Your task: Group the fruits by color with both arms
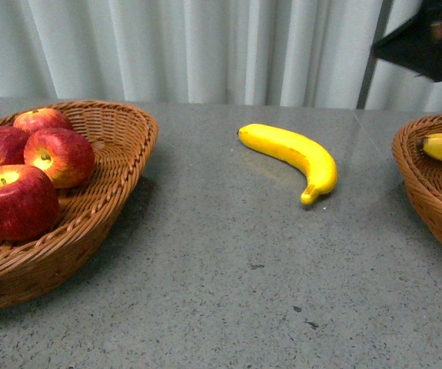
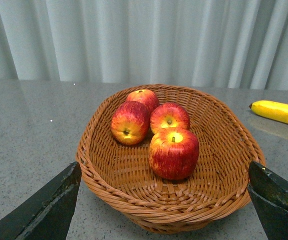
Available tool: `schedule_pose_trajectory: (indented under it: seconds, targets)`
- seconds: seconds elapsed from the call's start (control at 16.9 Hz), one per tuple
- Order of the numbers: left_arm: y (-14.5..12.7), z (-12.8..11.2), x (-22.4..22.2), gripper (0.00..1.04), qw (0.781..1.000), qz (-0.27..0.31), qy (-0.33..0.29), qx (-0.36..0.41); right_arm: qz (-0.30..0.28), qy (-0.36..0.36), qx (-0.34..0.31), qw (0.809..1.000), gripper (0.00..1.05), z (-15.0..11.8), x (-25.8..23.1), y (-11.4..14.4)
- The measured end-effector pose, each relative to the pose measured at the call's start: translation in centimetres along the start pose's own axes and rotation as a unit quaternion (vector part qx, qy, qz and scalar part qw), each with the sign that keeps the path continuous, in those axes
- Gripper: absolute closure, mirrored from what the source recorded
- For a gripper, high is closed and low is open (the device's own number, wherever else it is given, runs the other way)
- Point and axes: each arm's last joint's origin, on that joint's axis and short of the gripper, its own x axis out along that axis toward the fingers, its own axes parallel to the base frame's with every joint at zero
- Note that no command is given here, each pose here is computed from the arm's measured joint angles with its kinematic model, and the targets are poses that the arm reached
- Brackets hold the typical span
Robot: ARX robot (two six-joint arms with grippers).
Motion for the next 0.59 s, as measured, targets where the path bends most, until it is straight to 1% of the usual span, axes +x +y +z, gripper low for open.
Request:
schedule_pose_trajectory:
  seconds: [0.06,0.18,0.35,0.41,0.59]
  targets:
    - [0.0,0.0,0.0,0.07,1.000,0.000,0.000,0.000,0.020,0.018,0.006,1.000,0.07,0.4,3.2,1.7]
    - [0.0,0.0,0.0,0.07,1.000,0.000,0.000,0.000,0.055,0.044,0.008,0.997,0.07,1.3,7.8,4.2]
    - [0.0,0.0,0.0,0.07,1.000,0.000,0.000,0.000,0.052,0.070,0.006,0.996,0.07,1.8,11.1,5.1]
    - [0.0,0.0,0.0,0.07,1.000,0.000,0.000,0.000,0.047,0.079,0.006,0.996,0.07,1.5,11.9,5.2]
    - [0.0,0.0,0.0,0.07,1.000,0.000,0.000,0.000,0.036,0.127,0.006,0.991,0.07,-0.5,14.0,5.0]
